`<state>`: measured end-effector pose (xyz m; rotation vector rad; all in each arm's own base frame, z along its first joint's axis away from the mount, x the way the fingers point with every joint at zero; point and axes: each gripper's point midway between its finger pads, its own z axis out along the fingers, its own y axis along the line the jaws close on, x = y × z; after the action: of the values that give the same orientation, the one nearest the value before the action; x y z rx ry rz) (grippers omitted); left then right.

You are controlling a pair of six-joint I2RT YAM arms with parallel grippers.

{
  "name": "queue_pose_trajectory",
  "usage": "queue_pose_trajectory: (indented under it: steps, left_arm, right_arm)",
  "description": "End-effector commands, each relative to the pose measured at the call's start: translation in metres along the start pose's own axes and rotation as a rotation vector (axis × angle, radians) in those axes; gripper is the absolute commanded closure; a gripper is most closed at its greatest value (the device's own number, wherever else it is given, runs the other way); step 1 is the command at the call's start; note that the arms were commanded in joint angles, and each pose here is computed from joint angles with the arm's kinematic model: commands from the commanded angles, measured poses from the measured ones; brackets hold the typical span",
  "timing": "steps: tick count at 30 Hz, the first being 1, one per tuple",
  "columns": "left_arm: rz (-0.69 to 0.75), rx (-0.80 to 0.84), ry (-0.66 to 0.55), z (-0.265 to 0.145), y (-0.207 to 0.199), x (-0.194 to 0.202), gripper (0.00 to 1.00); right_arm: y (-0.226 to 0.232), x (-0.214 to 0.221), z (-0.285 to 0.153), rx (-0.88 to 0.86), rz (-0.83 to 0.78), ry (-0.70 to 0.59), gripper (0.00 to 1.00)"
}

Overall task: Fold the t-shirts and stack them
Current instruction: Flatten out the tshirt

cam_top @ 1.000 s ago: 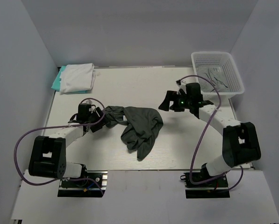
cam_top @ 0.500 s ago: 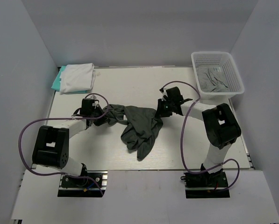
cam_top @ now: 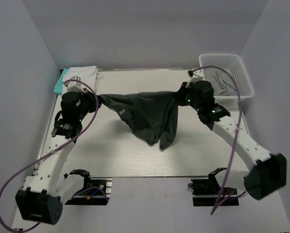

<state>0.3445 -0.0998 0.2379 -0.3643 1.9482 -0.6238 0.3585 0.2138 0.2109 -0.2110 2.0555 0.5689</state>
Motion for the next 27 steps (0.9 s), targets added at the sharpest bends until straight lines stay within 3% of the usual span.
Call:
queue_pose_trajectory:
  steps: [1,7,14,18,21,26,27]
  left_arm:
    - [0.036,0.031,-0.177,-0.048,-0.023,-0.045,1.00]
    - [0.025,0.034,-0.446,-0.130,-0.036,-0.094,1.00]
    - [0.044,0.228,-0.586,-0.202,-0.081,-0.120,1.00]
    - [0.056,0.290,-0.638,-0.223,-0.096,-0.130,1.00]
    - [0.052,0.272,-0.627,-0.211,-0.096,-0.135,1.00]
    - [-0.013,0.030,-0.484,-0.128,-0.048,-0.123,1.00]
    - [-0.042,-0.068,-0.413,-0.093,-0.027,-0.113,1.00]
  right_arm:
    - [-0.007,-0.083,-0.073,0.115,0.028,-0.309,1.00]
    - [0.000,-0.120,-0.150,0.128,0.045,-0.456,1.00]
    - [0.049,-0.143,-0.221,-0.105,-0.014,-0.540,1.00]
    - [0.062,-0.148,-0.237,-0.166,-0.030,-0.564,1.00]
    - [0.060,-0.145,-0.221,-0.153,-0.022,-0.527,1.00]
    - [0.037,-0.117,-0.147,-0.052,0.017,-0.344,1.00]
    - [0.029,-0.100,-0.112,-0.023,0.029,-0.253,1.00]
